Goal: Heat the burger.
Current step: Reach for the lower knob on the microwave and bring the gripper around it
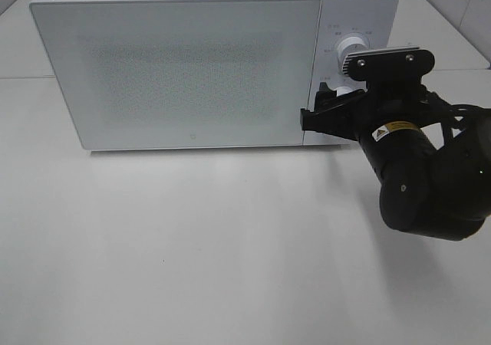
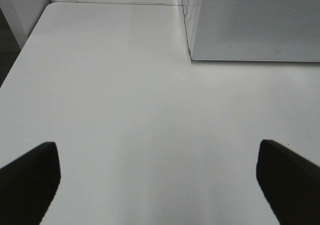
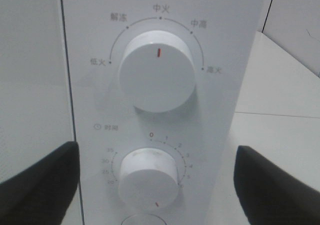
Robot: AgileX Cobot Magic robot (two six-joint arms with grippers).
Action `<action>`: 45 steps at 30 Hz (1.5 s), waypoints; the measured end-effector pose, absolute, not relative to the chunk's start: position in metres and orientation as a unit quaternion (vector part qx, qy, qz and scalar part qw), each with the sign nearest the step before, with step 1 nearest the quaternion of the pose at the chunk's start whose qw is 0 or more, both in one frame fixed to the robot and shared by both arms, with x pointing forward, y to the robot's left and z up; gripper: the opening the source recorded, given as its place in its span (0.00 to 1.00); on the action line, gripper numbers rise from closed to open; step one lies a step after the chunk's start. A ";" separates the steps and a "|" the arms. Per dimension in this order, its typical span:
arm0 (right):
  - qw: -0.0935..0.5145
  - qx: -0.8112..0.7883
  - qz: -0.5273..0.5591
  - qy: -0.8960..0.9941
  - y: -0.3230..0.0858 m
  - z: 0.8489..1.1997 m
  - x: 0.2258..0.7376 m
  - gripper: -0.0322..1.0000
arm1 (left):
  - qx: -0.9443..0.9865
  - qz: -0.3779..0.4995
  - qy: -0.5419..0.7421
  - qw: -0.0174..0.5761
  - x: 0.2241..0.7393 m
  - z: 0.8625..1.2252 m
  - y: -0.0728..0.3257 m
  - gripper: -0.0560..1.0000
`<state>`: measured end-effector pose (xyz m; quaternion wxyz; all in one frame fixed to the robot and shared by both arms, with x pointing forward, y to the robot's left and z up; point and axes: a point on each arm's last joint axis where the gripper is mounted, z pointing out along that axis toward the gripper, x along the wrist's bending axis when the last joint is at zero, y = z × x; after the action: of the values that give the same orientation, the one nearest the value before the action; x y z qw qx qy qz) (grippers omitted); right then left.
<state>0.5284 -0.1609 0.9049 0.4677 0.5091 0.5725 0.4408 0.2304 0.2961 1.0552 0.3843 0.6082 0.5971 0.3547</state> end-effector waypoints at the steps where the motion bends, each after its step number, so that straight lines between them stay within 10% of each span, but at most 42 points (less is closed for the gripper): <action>1: 0.468 0.509 0.439 0.574 -0.159 0.901 0.531 0.77 | 0.608 0.355 0.597 0.384 0.230 1.055 0.296 0.99; 32: 0.457 0.520 0.428 0.581 -0.157 0.874 0.558 0.75 | 0.608 0.355 0.597 0.384 0.230 1.055 0.296 0.99; 45: 0.453 0.528 0.423 0.581 -0.157 0.873 0.558 0.41 | 0.608 0.355 0.597 0.384 0.230 1.055 0.296 0.99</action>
<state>0.5578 -0.1573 0.8729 0.4529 0.5275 0.5813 0.4227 0.2304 0.2961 1.0552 0.3843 0.6082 0.5971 0.3547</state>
